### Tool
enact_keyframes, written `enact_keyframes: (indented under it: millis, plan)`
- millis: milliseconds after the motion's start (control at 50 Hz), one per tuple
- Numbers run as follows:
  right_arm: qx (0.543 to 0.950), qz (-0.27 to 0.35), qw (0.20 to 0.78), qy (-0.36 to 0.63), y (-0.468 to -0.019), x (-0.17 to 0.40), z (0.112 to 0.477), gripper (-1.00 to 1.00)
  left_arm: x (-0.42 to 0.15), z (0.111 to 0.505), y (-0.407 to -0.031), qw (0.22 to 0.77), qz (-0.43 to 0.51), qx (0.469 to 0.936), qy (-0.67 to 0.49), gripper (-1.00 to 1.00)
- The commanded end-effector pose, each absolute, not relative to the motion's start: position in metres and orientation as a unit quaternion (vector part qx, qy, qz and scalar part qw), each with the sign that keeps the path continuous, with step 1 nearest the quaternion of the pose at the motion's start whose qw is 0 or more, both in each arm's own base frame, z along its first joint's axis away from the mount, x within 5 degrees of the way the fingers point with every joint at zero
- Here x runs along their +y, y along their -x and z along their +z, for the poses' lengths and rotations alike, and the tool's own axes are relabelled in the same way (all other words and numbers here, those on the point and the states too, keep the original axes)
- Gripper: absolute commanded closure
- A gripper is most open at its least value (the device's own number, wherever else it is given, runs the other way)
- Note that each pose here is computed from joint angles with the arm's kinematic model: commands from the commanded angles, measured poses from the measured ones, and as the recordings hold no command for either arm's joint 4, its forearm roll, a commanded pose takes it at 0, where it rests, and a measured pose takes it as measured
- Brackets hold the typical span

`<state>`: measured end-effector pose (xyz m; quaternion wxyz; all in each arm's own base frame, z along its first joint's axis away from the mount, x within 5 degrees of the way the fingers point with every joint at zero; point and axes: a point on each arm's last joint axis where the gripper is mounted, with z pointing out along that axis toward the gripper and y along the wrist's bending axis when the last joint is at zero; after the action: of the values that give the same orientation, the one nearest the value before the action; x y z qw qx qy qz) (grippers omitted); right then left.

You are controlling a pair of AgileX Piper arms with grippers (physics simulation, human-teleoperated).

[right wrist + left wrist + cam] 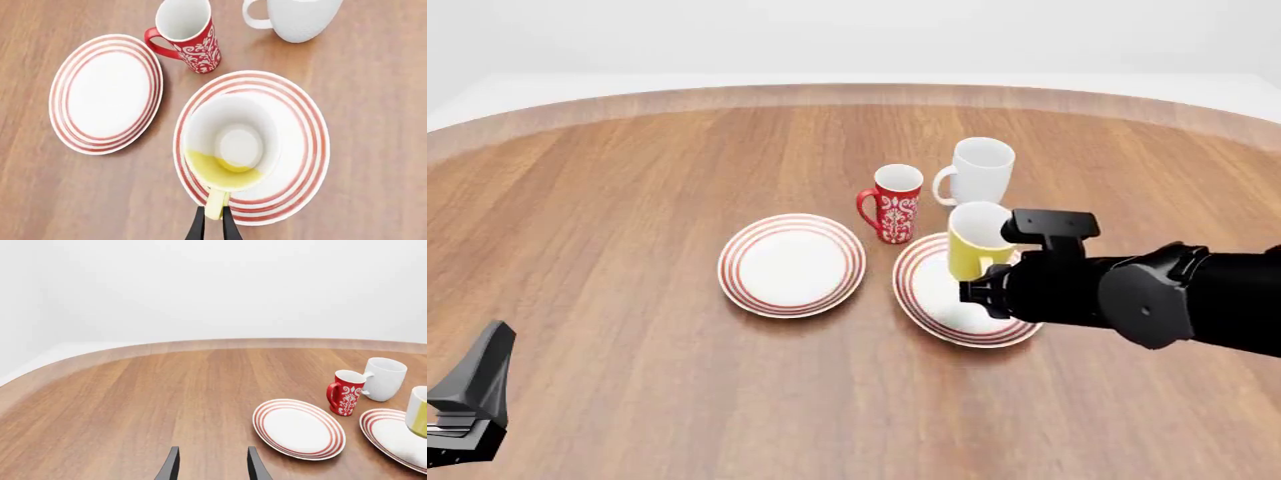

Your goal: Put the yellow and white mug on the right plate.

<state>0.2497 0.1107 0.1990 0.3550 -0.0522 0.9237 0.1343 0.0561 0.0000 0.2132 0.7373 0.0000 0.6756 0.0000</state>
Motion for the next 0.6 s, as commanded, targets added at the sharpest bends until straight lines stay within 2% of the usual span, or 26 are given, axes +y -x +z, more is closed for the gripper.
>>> enact_keyframes:
  millis: [20, 600]
  plan:
    - [0.923, 0.133, 0.359, 0.051, -0.254, 0.11, 0.196, 1.0, 0.0, 0.213, -0.056, 0.737, 0.0, 0.676, 0.0, -1.0]
    - [0.926, 0.134, 0.348, 0.048, -0.262, 0.117, 0.172, 1.0, 0.0, 0.213, -0.056, 0.737, 0.0, 0.676, 0.0, -1.0]
